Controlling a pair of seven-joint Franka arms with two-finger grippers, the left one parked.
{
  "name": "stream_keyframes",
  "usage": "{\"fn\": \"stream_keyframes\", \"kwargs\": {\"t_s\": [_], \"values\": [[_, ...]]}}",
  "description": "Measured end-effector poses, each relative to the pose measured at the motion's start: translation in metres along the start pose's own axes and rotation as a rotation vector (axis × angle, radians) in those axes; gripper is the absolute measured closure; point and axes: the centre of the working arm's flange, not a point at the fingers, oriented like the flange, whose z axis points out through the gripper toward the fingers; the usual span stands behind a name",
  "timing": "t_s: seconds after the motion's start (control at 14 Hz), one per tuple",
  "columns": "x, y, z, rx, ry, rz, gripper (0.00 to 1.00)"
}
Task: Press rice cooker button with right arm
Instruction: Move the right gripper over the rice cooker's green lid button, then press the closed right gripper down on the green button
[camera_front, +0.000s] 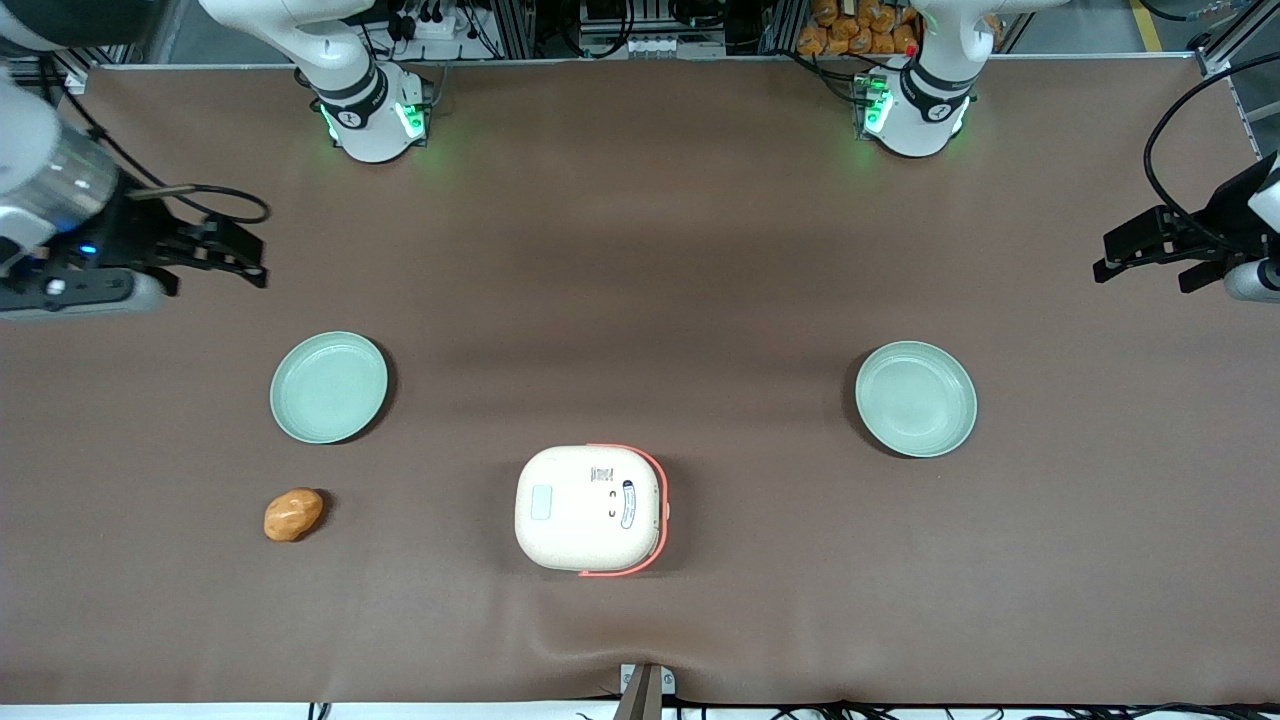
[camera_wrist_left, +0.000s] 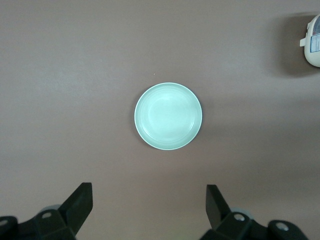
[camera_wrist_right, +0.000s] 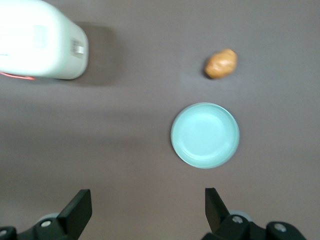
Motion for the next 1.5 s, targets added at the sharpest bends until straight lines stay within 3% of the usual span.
{"fn": "stream_keyframes", "kwargs": {"t_s": [0.21, 0.36, 0.43, 0.57, 0.79, 1.0, 1.5], "values": [[0.029, -0.05, 0.021, 0.083, 0.118, -0.046, 0.0], [0.05, -0.075, 0.038, 0.107, 0.205, -0.065, 0.0], [0.057, -0.086, 0.049, 0.113, 0.225, -0.074, 0.07], [0.071, -0.105, 0.069, 0.121, 0.255, -0.089, 0.33], [0.094, -0.136, 0.104, 0.143, 0.352, -0.102, 0.65], [0.11, -0.156, 0.146, 0.152, 0.384, -0.105, 0.98], [0.133, -0.18, 0.224, 0.165, 0.465, -0.111, 0.99]]}}
